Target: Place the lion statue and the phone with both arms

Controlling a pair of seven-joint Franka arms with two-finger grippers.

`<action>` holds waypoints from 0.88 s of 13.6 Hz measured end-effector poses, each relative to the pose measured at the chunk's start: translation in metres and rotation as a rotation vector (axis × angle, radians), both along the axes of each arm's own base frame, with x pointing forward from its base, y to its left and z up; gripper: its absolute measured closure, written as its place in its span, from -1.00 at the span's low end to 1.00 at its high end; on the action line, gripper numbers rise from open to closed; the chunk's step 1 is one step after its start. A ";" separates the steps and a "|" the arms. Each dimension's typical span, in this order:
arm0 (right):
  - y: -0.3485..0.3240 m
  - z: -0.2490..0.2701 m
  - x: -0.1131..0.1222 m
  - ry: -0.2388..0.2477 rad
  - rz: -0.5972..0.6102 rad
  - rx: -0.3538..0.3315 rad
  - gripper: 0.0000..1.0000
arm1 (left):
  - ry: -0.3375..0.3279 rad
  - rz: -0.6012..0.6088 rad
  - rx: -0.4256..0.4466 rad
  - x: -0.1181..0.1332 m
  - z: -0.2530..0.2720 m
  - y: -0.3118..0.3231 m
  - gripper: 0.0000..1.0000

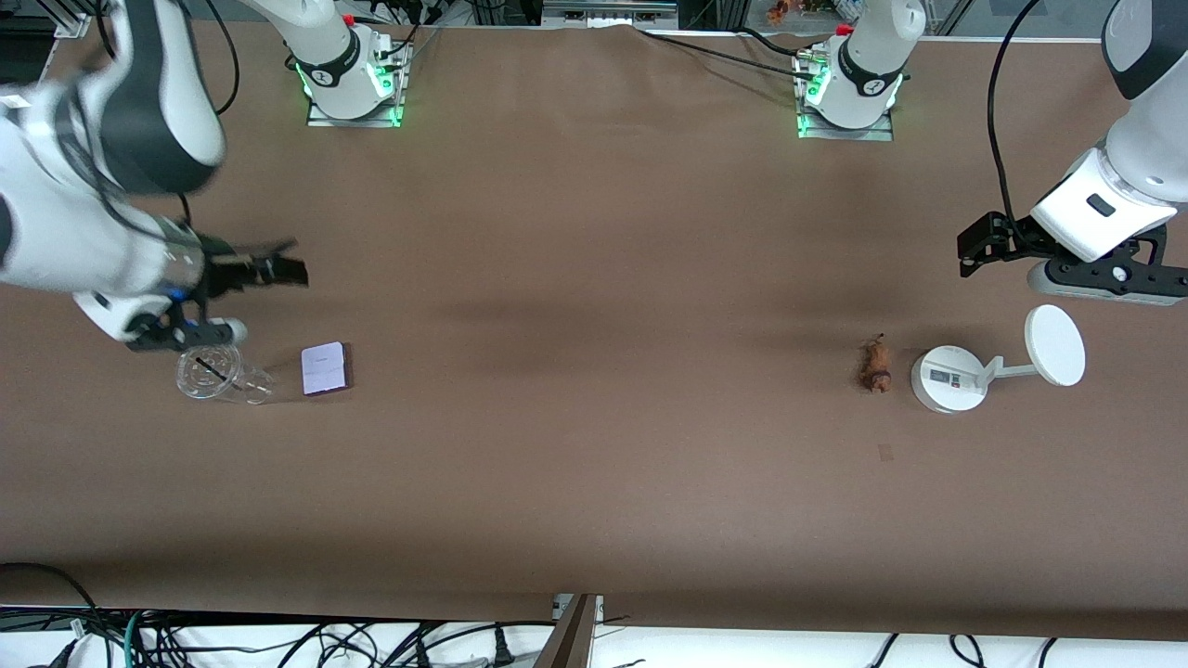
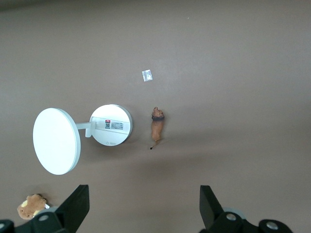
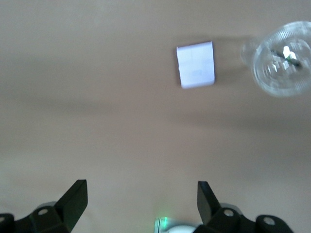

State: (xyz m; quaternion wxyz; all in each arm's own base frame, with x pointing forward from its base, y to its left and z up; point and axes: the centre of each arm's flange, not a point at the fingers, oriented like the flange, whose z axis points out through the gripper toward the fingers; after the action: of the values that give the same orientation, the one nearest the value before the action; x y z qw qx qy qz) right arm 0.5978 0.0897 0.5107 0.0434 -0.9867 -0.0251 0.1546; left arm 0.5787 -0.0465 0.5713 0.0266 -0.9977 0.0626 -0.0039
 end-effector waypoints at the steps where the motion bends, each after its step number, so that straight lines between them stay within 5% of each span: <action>1: 0.001 0.027 -0.006 0.016 0.005 -0.002 -1.00 | 0.000 0.000 0.000 0.000 0.000 0.000 -1.00; 6: -0.013 0.107 -0.036 0.007 0.013 -0.077 -1.00 | 0.000 0.000 0.000 0.000 0.000 0.000 -1.00; 12: -0.007 0.084 -0.032 0.062 0.023 -0.095 -1.00 | 0.000 0.000 0.000 0.000 0.000 0.000 -1.00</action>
State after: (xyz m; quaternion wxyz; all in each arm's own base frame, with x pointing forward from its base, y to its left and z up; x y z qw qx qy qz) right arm 0.5658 0.0829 0.5943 -0.0045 -0.9821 -0.0275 0.1865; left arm 0.5787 -0.0466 0.5716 0.0266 -0.9977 0.0627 -0.0042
